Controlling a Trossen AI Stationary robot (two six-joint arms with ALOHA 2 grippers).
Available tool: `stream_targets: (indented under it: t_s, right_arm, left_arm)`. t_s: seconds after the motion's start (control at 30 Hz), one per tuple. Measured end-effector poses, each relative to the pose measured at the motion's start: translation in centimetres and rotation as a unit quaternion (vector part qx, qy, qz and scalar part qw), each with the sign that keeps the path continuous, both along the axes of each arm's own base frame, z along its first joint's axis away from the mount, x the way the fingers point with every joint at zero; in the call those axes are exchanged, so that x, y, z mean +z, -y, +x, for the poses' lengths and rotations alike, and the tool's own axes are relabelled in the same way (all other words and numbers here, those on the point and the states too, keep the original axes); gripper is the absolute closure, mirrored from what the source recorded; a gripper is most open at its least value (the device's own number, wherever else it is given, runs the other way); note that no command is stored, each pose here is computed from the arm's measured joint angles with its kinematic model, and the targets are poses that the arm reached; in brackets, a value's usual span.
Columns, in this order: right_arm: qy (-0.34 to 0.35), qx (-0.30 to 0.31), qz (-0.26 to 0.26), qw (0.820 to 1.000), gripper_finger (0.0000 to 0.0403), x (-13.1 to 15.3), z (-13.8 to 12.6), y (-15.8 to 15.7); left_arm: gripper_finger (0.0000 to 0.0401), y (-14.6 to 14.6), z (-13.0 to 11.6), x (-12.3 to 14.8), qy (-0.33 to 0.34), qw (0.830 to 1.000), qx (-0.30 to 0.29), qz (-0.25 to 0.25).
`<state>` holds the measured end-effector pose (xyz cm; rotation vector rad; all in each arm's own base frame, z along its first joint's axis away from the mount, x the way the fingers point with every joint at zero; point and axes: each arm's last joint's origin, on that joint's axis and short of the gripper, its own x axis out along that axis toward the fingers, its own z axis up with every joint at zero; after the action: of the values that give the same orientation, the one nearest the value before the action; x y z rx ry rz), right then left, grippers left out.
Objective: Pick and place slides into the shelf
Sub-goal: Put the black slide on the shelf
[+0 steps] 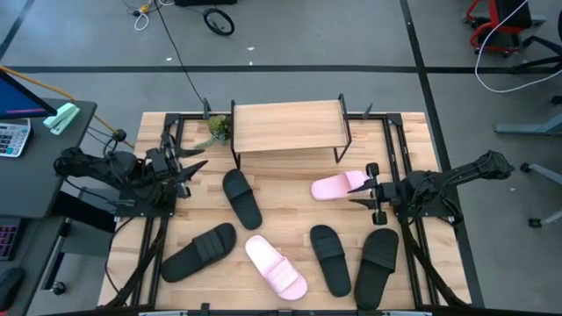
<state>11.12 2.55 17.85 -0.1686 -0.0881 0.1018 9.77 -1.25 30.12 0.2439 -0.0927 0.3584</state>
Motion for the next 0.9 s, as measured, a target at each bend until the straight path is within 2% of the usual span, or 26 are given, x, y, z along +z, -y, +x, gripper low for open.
stream_targets:
  t_s: [0.17,0.3,0.33,0.47,0.57,0.63,0.73,0.83,0.9]
  right_arm:
    - [0.096,0.002,0.037,0.995,0.0293,1.9,-0.3,0.1]
    - [0.131,-0.004,0.052,0.990,0.0293,2.6,-0.5,0.2]
    - [0.131,-0.006,0.046,0.990,0.0293,2.6,-0.5,0.2]
    - [0.140,-0.052,-0.040,0.988,0.0286,2.9,-0.3,0.5]
    - [0.138,-0.057,-0.043,0.988,0.0274,4.2,0.4,0.6]
    - [0.121,-0.059,-0.037,0.990,0.0264,5.5,1.3,0.6]
    - [0.062,-0.057,-0.035,0.996,0.0247,7.1,3.3,0.4]
    - [-0.028,-0.051,-0.031,0.998,0.0234,8.3,5.9,-0.1]
    - [-0.103,-0.051,-0.025,0.993,0.0227,8.5,7.6,-0.4]
  left_arm:
    - [0.0269,0.3,1.0,-0.4,-0.024,1.000,0.000,0.005]
    - [0.0269,0.5,1.7,-0.7,-0.040,0.999,0.000,0.012]
    - [0.0267,0.6,1.8,-0.8,-0.042,0.999,0.000,0.013]
    - [0.0258,0.7,2.3,-1.0,-0.052,0.999,0.000,0.016]
    - [0.0251,0.8,2.7,-1.2,-0.060,0.998,0.000,0.014]
    - [0.0248,0.9,3.0,-1.3,-0.064,0.998,-0.001,0.009]
    - [0.0248,1.1,3.5,-1.7,-0.078,0.997,-0.001,0.014]
    - [0.0253,1.3,4.1,-2.0,-0.087,0.996,-0.002,0.002]
    - [0.0255,1.4,4.5,-2.3,-0.091,0.996,-0.002,-0.020]
